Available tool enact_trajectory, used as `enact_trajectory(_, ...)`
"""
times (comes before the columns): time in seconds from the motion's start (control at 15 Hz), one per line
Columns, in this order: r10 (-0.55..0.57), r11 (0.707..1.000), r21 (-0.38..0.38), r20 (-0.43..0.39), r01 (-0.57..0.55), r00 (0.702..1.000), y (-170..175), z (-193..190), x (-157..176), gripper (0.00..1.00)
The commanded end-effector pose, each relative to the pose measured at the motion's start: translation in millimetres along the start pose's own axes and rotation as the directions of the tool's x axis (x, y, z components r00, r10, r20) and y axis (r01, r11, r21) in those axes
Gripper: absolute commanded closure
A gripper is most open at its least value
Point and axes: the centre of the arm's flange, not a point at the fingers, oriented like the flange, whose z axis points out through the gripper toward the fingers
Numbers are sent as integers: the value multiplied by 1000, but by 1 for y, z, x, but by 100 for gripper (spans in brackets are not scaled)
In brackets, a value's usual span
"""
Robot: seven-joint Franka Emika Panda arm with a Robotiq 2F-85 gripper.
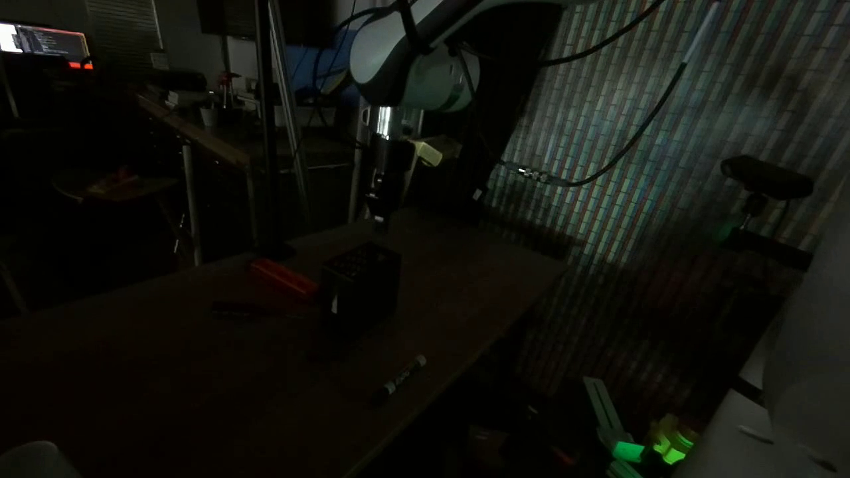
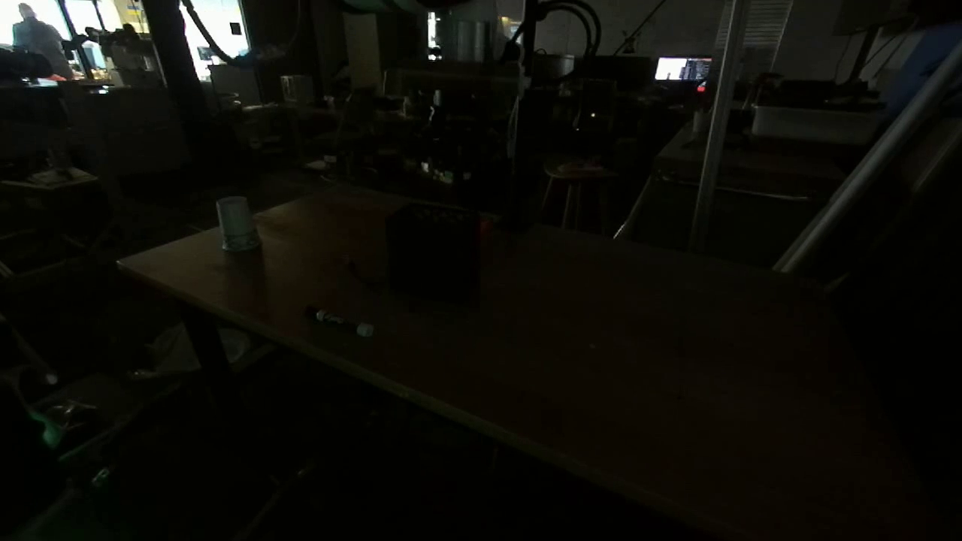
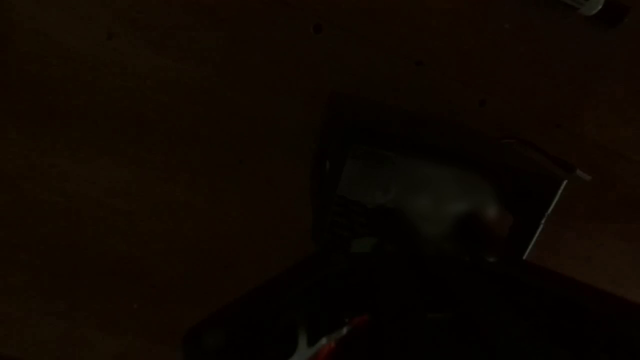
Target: Put the white towel in the black basket.
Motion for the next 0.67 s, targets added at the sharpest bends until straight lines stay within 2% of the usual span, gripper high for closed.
enact_trajectory(0.0, 16, 1000, -2, -9, -16, 1000, 0, -9, -4, 98)
enact_trajectory(0.2, 36, 999, -7, -20, -36, 999, -3, -24, -12, 77)
enact_trajectory(0.27, 38, 999, -6, -20, -38, 999, -4, -24, -13, 74)
enact_trajectory(0.6, 41, 999, -3, -15, -41, 999, -4, -21, -14, 74)
